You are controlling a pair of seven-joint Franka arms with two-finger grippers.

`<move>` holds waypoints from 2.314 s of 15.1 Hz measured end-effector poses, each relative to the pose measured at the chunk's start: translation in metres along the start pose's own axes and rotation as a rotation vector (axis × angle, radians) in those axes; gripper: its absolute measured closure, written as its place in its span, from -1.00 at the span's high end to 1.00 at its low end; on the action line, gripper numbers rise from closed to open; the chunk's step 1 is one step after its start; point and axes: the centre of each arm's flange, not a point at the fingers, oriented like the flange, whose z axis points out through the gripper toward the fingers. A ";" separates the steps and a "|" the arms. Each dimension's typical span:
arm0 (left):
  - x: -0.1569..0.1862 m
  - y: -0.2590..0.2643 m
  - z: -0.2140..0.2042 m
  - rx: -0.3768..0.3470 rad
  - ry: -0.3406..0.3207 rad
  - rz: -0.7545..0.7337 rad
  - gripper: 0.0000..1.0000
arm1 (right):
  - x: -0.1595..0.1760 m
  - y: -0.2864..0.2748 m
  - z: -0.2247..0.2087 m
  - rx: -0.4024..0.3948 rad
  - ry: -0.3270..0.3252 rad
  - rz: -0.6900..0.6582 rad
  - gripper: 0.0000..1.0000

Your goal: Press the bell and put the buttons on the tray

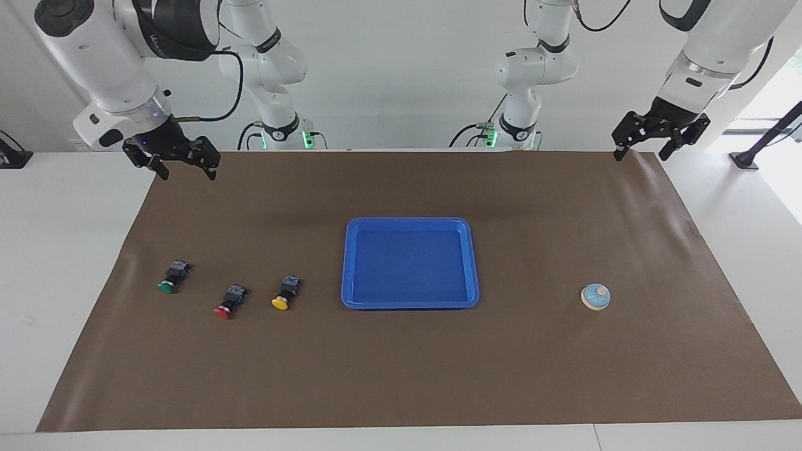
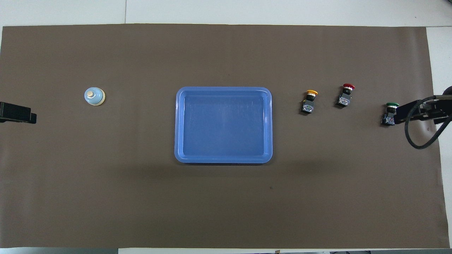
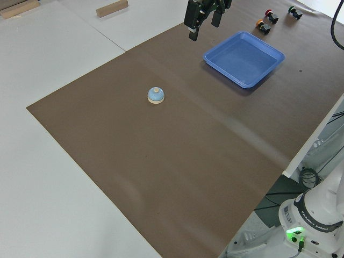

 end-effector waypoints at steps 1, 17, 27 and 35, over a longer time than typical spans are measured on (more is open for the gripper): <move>0.003 0.003 0.005 -0.003 -0.009 0.005 1.00 | 0.000 0.000 0.000 0.000 0.000 0.000 1.00; 0.004 0.022 0.014 -0.006 -0.051 0.041 1.00 | 0.004 0.000 0.007 -0.001 0.036 -0.001 1.00; 0.004 0.021 0.015 -0.006 -0.058 0.028 1.00 | 0.067 -0.052 0.105 0.001 0.091 0.122 1.00; 0.003 0.022 0.016 -0.005 -0.064 -0.008 1.00 | 0.107 -0.109 0.190 0.019 0.163 0.152 1.00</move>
